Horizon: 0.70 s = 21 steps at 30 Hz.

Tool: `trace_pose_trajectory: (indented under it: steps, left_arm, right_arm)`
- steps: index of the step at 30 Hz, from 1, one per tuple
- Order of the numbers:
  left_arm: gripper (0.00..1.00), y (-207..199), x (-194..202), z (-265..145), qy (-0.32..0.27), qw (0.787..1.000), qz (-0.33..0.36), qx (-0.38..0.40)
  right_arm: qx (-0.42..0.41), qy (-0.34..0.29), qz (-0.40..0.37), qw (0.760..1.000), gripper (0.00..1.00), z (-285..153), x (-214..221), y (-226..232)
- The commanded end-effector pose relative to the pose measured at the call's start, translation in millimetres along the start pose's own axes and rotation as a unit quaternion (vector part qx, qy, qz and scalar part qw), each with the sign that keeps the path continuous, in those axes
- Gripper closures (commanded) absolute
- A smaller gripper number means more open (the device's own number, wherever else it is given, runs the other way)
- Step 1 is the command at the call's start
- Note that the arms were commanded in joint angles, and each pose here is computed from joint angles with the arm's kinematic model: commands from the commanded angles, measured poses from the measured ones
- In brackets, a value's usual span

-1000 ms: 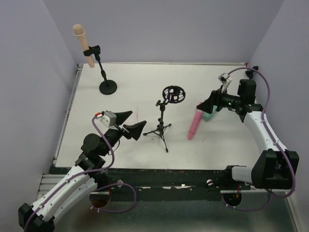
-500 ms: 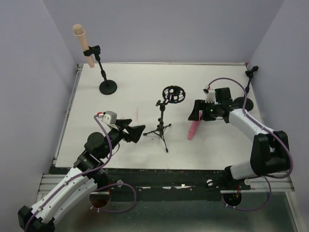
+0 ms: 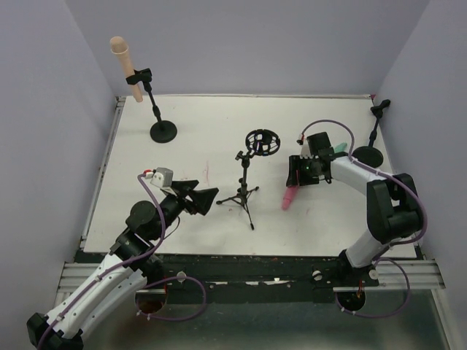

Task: Attach the microphones to the stand

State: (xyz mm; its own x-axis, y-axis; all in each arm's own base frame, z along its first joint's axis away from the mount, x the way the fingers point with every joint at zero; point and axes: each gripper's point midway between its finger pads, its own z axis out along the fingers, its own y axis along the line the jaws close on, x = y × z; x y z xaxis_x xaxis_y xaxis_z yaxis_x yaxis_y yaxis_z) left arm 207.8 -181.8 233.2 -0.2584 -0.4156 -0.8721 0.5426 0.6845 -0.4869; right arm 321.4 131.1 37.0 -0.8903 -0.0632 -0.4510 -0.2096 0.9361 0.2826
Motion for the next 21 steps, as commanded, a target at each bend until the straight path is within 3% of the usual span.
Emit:
trace_pose_trajectory:
  steps: [1, 15, 17, 21]
  left_arm:
    - [0.02, 0.3, -2.9, -3.5, 0.005, 1.000, -0.013, -0.012]
    - [0.02, -20.4, -30.0, -13.2, -0.017, 0.999, -0.027, 0.014]
    - [0.02, -27.6, -30.1, -16.2, -0.014, 0.999, -0.031, 0.032]
    - [0.02, -40.2, -46.2, -19.9, -0.028, 0.998, -0.030, 0.051]
  right_arm:
    - [0.026, 0.007, -0.017, 1.000, 0.37, 5.3, -8.7, 0.7]
    - [0.055, 0.045, -0.024, 0.997, 0.36, 29.8, 8.2, -7.4]
    - [0.043, 0.045, -0.023, 0.998, 0.41, 29.3, 7.7, -3.0]
    - [-0.003, 0.016, -0.027, 0.999, 0.60, 13.6, -7.4, 17.8]
